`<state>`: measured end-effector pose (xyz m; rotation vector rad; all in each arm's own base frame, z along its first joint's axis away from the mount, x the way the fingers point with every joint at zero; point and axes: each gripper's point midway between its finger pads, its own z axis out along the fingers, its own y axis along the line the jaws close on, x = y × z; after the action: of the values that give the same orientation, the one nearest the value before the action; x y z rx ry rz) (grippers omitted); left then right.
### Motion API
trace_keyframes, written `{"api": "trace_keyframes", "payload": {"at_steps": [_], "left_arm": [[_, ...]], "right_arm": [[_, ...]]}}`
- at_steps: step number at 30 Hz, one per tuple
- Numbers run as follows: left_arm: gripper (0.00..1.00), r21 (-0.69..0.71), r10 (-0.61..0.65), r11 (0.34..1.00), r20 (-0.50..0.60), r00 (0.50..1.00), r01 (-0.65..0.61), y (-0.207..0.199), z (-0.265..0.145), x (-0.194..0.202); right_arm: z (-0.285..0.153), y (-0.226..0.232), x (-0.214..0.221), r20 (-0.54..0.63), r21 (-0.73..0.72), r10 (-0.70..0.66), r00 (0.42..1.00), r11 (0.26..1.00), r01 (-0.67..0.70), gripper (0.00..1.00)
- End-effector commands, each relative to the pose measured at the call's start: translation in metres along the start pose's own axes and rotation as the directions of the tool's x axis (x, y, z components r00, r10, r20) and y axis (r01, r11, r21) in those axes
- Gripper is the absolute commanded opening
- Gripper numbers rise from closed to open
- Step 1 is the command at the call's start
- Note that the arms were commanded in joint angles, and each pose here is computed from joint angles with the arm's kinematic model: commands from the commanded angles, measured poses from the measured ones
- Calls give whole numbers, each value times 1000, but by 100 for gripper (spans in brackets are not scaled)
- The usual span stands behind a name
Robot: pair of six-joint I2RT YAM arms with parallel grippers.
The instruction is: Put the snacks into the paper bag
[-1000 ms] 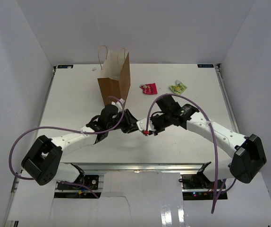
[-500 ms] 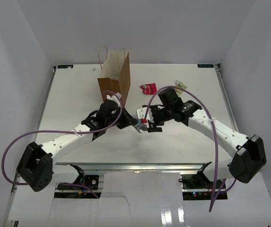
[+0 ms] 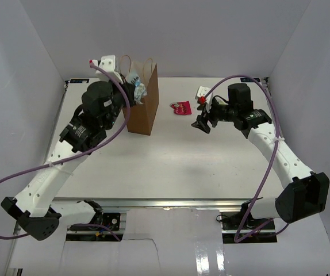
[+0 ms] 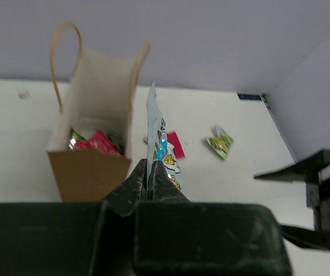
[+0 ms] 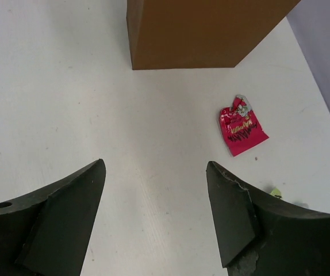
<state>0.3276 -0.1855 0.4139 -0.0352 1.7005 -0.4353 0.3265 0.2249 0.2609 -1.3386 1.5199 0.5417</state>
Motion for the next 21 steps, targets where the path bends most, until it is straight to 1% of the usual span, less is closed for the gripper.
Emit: {"api": "trace_keyframes", "payload": {"at_steps": [1, 2, 3, 4, 5, 6, 7, 10, 12, 15, 16, 17, 19, 20, 21], "left_arm": [[0, -139, 229, 966, 60, 972, -219, 23, 19, -41], [0, -150, 283, 951, 55, 958, -272, 25, 26, -46], [0, -154, 300, 945, 51, 953, -290, 24, 40, -50], [0, -171, 314, 938, 43, 948, -303, 33, 48, -53], [0, -161, 323, 936, 39, 946, -313, 33, 55, -53], [0, -163, 358, 922, 8, 934, -352, 37, 69, -45], [0, -178, 361, 918, 13, 932, -353, 44, 74, -52], [0, -189, 399, 899, -15, 917, -394, 53, 96, -49], [0, -173, 413, 895, -26, 911, -411, 54, 106, -46], [0, -148, 426, 891, -55, 903, -429, 53, 123, -33], [1, -142, 430, 889, -70, 900, -435, 53, 128, -27], [10, -133, 431, 889, -78, 899, -438, 53, 130, -23], [26, -126, 421, 894, -88, 903, -429, 52, 132, -17], [32, -119, 419, 896, -90, 904, -427, 52, 132, -16], [44, -118, 413, 899, -91, 906, -422, 52, 132, -15]], "right_arm": [[-7, 3, -10, 61, 6, 52, 997, 999, -52, 77], [-8, 2, -11, 65, 14, 51, 997, 999, -52, 77], [-9, 1, -8, 62, 21, 68, 996, 997, -69, 77], [-10, -1, -7, 64, 26, 72, 995, 997, -74, 76], [-13, -4, -6, 66, 37, 76, 995, 996, -79, 77], [-13, -4, -5, 65, 41, 81, 995, 996, -84, 76], [-15, -6, -3, 66, 47, 89, 994, 995, -92, 77], [-18, -12, 2, 60, 72, 113, 992, 990, -117, 76], [-20, -21, 7, 54, 108, 139, 989, 984, -144, 76], [-19, -33, 15, 53, 150, 205, 977, 966, -211, 75], [-15, -37, 18, 53, 163, 255, 966, 952, -260, 75], [-15, -45, 24, 43, 205, 281, 959, 937, -284, 75], [-12, -56, 31, 39, 258, 341, 939, 904, -339, 74], [-8, -68, 44, 28, 323, 416, 909, 857, -402, 73], [-4, -81, 66, -1, 403, 475, 880, 805, -434, 73]]}}
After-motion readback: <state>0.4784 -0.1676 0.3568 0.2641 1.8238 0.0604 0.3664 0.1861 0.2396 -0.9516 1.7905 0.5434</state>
